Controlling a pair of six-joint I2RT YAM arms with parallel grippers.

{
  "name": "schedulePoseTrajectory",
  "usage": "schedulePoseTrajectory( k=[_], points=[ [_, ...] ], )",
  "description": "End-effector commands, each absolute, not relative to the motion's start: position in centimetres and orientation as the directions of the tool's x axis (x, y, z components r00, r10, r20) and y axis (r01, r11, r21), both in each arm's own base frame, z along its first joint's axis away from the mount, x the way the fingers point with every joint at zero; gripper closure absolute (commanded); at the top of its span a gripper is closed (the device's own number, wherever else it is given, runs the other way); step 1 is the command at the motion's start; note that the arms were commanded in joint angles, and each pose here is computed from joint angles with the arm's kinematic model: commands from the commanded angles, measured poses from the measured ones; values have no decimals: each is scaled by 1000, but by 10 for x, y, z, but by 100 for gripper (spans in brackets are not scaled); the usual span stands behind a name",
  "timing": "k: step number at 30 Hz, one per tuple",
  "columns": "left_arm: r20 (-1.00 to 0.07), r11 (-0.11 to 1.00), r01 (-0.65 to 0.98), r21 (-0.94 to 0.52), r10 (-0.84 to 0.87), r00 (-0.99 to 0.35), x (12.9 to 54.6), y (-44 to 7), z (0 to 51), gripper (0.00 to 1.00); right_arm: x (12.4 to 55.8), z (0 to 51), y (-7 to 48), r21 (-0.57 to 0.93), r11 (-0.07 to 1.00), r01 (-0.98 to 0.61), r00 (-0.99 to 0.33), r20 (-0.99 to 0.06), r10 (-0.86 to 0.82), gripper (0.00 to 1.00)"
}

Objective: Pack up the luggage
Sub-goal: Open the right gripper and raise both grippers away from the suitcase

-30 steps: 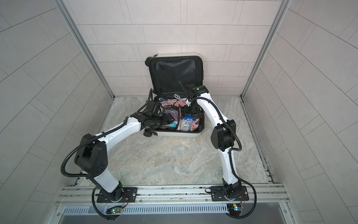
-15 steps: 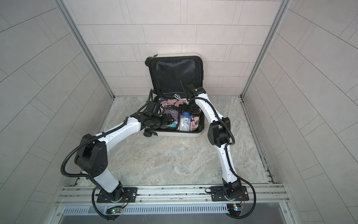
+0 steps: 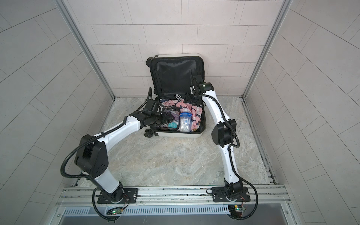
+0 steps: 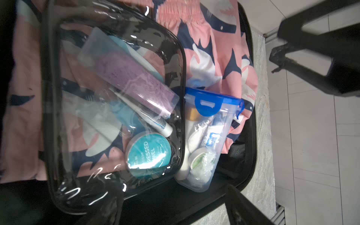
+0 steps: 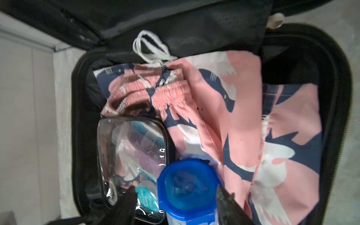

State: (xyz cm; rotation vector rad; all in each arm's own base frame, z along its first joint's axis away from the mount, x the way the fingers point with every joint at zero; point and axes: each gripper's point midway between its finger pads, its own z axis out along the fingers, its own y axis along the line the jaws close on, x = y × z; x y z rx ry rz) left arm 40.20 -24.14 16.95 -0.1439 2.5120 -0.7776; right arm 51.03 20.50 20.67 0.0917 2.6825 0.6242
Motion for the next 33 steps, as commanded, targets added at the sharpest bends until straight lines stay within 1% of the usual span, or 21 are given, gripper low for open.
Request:
schedulePoseTrajectory(
  k=[1, 3, 6, 11, 14, 16, 19, 22, 25, 26, 28, 31, 33],
  points=[
    [-459, 822, 1, -569, -317, -830, 419, -214, 191, 15, 474, 231, 232, 436, 892, -118, -928, -368, 57, 45],
    [-460, 820, -30, -572, -350, -816, 425, -195, 195, 16, 462, 227, 243, 422, 896, -140, -933, -359, 23, 49],
    [-462, 824, -71, -562, -384, -799, 429, -168, 198, 17, 450, 214, 253, 414, 897, -151, -941, -339, -2, 51],
    [-447, 831, -125, -542, -411, -794, 429, -135, 194, 19, 447, 176, 244, 353, 930, -103, -957, -289, 4, 54],
    [-445, 830, -138, -541, -422, -790, 427, -126, 193, 20, 457, 153, 230, 303, 952, -45, -959, -282, 44, 54],
    [-449, 827, -142, -544, -429, -784, 426, -123, 195, 21, 466, 139, 224, 302, 953, 4, -958, -271, 90, 57],
    [-461, 821, -133, -556, -437, -772, 429, -121, 203, 21, 478, 119, 217, 285, 957, 61, -955, -263, 139, 58],
    [-480, 817, -108, -567, -434, -762, 433, -121, 214, 21, 483, 106, 219, 283, 955, 85, -956, -245, 158, 60],
    [-508, 816, -83, -572, -432, -746, 439, -120, 227, 22, 483, 109, 224, 293, 953, 77, -956, -248, 153, 61],
    [-519, 815, -75, -575, -434, -737, 441, -119, 231, 21, 483, 113, 224, 298, 952, 73, -955, -255, 153, 60],
    [-560, 806, -45, -590, -450, -696, 450, -116, 247, 21, 483, 126, 227, 317, 947, 55, -950, -276, 148, 54],
    [-604, 790, 3, -613, -466, -646, 463, -112, 274, 21, 485, 153, 234, 364, 931, 16, -938, -317, 140, 41],
    [-653, 787, 54, -615, -469, -595, 473, -110, 300, 21, 486, 176, 239, 389, 921, -20, -927, -353, 129, 34]
  ],
)
